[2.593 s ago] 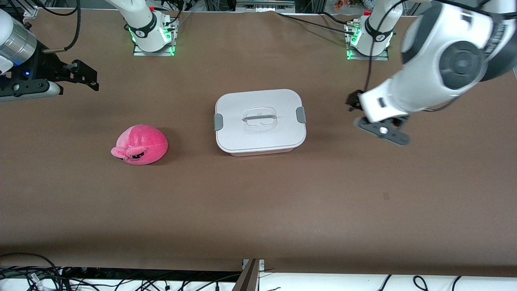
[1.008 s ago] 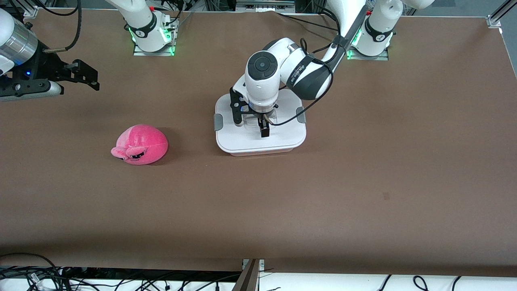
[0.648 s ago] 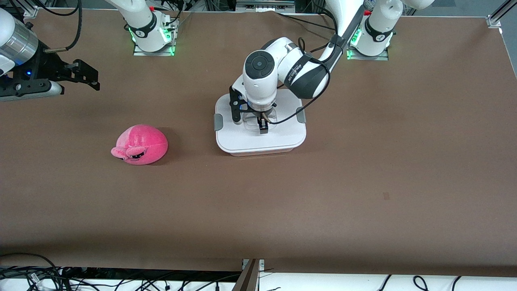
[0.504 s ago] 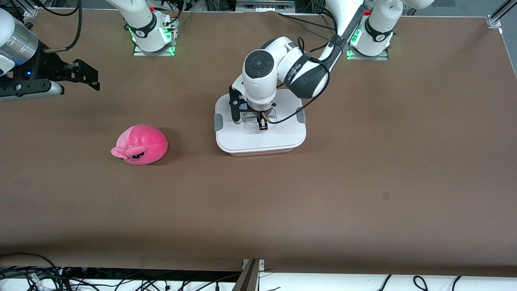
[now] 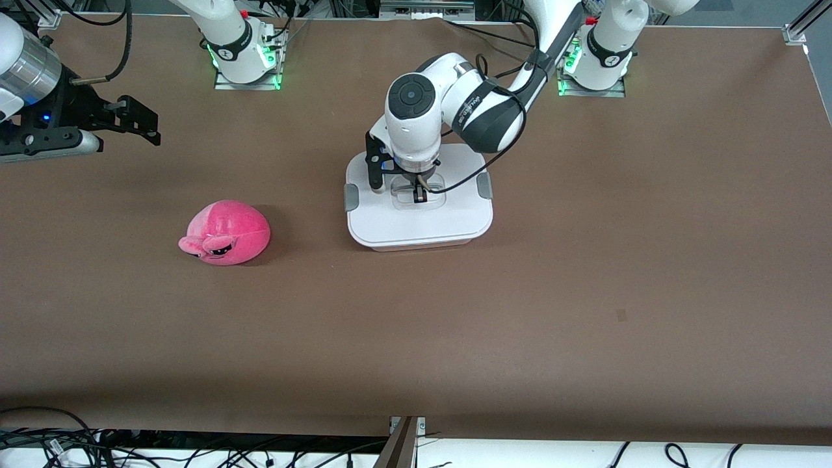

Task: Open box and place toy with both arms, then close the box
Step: 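Close the left gripper on the lid handle, then lift the lid with the left gripper while the right gripper reaches the toy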

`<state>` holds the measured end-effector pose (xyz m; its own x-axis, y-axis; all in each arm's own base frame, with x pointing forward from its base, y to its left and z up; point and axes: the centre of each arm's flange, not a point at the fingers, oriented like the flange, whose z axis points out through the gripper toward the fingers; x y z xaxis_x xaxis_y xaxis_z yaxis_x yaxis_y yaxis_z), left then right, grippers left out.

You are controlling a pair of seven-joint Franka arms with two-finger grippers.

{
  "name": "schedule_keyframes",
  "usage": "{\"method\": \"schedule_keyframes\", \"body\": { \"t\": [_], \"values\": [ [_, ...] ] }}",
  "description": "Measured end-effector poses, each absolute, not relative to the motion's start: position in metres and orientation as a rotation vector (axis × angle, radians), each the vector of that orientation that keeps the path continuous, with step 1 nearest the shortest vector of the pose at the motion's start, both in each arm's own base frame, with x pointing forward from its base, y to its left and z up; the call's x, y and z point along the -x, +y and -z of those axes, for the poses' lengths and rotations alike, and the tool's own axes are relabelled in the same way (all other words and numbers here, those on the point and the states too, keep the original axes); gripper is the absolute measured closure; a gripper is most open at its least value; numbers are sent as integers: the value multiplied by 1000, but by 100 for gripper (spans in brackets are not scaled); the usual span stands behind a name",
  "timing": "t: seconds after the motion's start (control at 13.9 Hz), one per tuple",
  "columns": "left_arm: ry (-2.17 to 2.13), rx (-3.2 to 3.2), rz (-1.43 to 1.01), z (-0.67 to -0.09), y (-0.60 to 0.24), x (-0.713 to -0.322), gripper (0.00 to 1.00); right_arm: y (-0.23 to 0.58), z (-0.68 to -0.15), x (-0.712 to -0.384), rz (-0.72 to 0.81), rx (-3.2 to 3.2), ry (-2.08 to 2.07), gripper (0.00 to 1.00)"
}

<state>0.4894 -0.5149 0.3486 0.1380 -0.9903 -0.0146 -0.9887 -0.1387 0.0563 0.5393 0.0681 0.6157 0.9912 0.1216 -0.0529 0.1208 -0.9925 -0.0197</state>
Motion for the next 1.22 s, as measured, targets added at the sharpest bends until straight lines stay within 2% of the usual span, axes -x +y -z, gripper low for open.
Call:
{"method": "schedule_keyframes", "body": {
  "t": [0.29,0.5,0.65,0.86,1.01,1.22],
  "values": [
    [-2039,-2344,98,-369,-511,-486,93,68,-617,-542,-56,3118,-189,0],
    [-2007,-2379,178,-404,-485,-492,93,73,-598,-552,-88,3121,-197,0],
    [-1934,-2430,259,-427,-445,-509,93,78,-557,-568,-204,3130,-202,0],
    [-1845,-2468,348,-452,-379,-537,93,93,-457,-601,-402,3145,-224,0],
    [-1820,-2458,386,-459,-324,-564,93,98,-415,-613,-407,3151,-234,0],
    [-1731,-2468,383,-462,-194,-616,93,96,-367,-608,-374,3154,-236,0]
  ]
}}
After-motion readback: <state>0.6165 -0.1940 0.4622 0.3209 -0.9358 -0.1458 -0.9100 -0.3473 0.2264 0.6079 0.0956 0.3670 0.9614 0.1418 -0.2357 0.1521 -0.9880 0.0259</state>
